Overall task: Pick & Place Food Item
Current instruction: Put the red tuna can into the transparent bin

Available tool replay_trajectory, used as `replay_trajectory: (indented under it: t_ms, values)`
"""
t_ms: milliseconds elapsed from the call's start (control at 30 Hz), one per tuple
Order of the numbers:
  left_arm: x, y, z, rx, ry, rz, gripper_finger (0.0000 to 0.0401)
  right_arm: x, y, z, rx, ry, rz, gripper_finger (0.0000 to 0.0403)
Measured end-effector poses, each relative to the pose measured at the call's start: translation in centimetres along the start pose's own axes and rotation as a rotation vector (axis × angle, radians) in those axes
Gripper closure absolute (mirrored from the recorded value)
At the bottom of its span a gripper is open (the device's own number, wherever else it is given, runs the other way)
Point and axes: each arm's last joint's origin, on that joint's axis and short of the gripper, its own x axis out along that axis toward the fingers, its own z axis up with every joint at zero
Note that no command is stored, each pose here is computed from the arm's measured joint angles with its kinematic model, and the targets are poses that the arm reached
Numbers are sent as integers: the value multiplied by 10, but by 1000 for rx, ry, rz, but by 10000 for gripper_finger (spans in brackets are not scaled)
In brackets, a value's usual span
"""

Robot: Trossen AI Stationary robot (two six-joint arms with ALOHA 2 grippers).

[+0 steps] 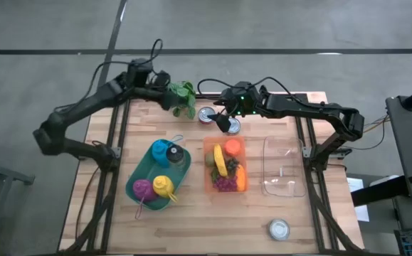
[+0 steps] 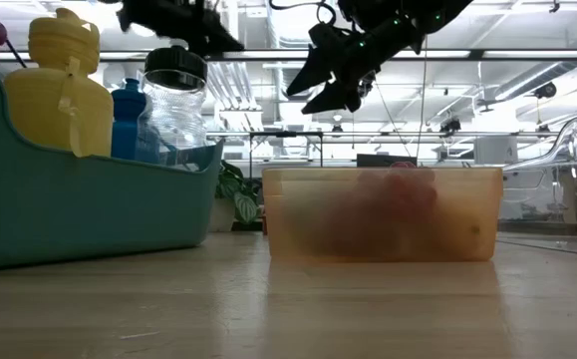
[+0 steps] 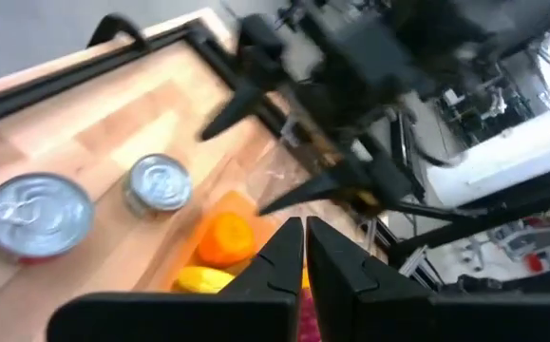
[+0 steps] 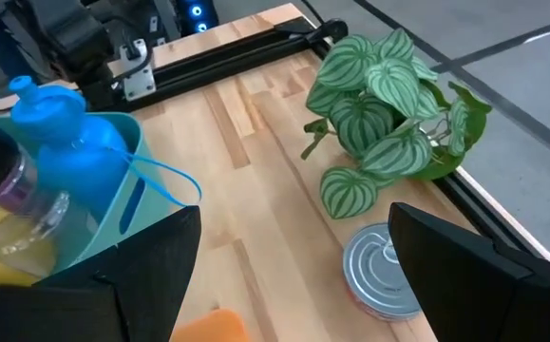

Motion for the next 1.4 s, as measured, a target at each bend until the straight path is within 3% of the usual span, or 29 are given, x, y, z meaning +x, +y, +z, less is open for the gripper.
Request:
replay_trajectory:
  t_ms: [167,267,500,600,867,1000,1067,1300,1400]
  values:
    - [3,34,8,-24,47,-19,379,0,-1,0,-17,0,-4,65]
    - [0,50,18,-6,-4,-6,379,3,-4,1,11,-20,-10,74]
    - [11,73,22,-41,37,-80,379,31,-21,2,144,-141,-63,164]
    - [15,79,21,-55,51,-84,379,41,-28,-4,221,-127,-73,206]
    - [14,78,23,-73,34,-78,379,59,-52,-20,242,-43,-35,308]
    - [13,79,27,-58,-15,-19,379,63,-71,-26,268,-16,-28,363]
    - [14,79,27,-112,-31,10,379,63,-81,-27,284,-14,-42,386]
    - [23,72,19,-178,14,19,379,59,-101,-28,313,-4,3,390]
    - [32,64,15,-175,5,73,379,59,-101,-28,300,-5,6,390]
